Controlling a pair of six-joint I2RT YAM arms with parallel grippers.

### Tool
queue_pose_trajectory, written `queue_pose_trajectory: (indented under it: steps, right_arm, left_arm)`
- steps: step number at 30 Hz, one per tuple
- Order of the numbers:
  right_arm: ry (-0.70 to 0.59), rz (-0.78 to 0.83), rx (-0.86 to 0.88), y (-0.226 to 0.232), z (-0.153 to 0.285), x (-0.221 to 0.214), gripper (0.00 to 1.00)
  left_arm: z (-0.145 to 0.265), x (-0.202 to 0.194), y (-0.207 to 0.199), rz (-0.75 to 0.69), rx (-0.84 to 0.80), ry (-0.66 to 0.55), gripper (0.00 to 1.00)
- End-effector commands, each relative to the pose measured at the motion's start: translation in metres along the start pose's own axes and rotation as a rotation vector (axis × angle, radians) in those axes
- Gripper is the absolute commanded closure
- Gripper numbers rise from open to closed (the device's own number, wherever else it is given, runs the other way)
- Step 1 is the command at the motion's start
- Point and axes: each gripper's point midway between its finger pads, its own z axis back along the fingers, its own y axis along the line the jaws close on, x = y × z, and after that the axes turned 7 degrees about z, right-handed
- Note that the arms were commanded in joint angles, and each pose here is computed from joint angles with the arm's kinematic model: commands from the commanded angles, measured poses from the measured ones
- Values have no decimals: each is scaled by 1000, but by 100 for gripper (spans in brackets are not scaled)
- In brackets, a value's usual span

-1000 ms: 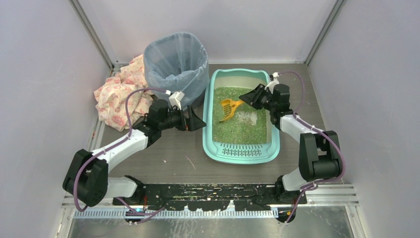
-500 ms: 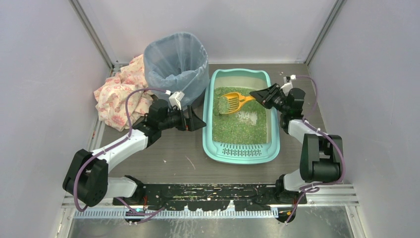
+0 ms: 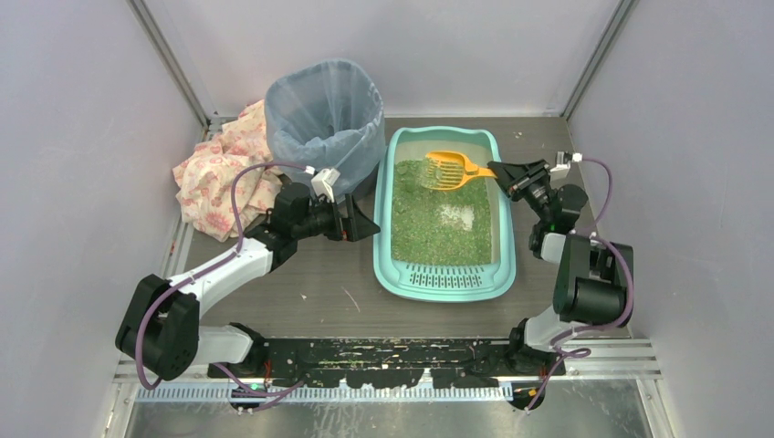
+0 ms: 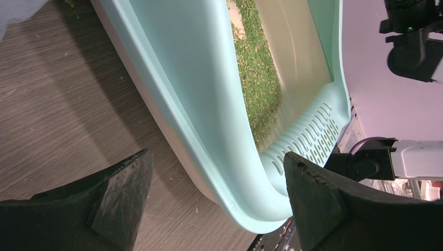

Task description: Clean the litter box

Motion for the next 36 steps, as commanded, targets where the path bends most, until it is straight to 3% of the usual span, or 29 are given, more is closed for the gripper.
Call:
queue_pose_trajectory:
  steps: [1,8,12,16,24,36]
  right_arm:
    - [-49,-58,172,26,3,18,99]
    - [-98,-20,149,27,14,29,99]
    - [-48,-33,173,35,0,7,99]
    - [-116,-41,133,20,16,30,99]
    - [-117,-50,75,4,13,29,99]
    - [-121,45,135,68,-2,52,99]
  left_arm:
    - [5,19,-23,-54,-74,-56,6]
    - [5,19,-23,-54,-75,-55,6]
    - [2,18,-24,-42,-86,-48,6]
    - [2,17,-24,-41,-84,-46,6]
    - [2,18,-22,-43,-76,-48,6]
    - [2,18,-22,-44,-76,-47,6]
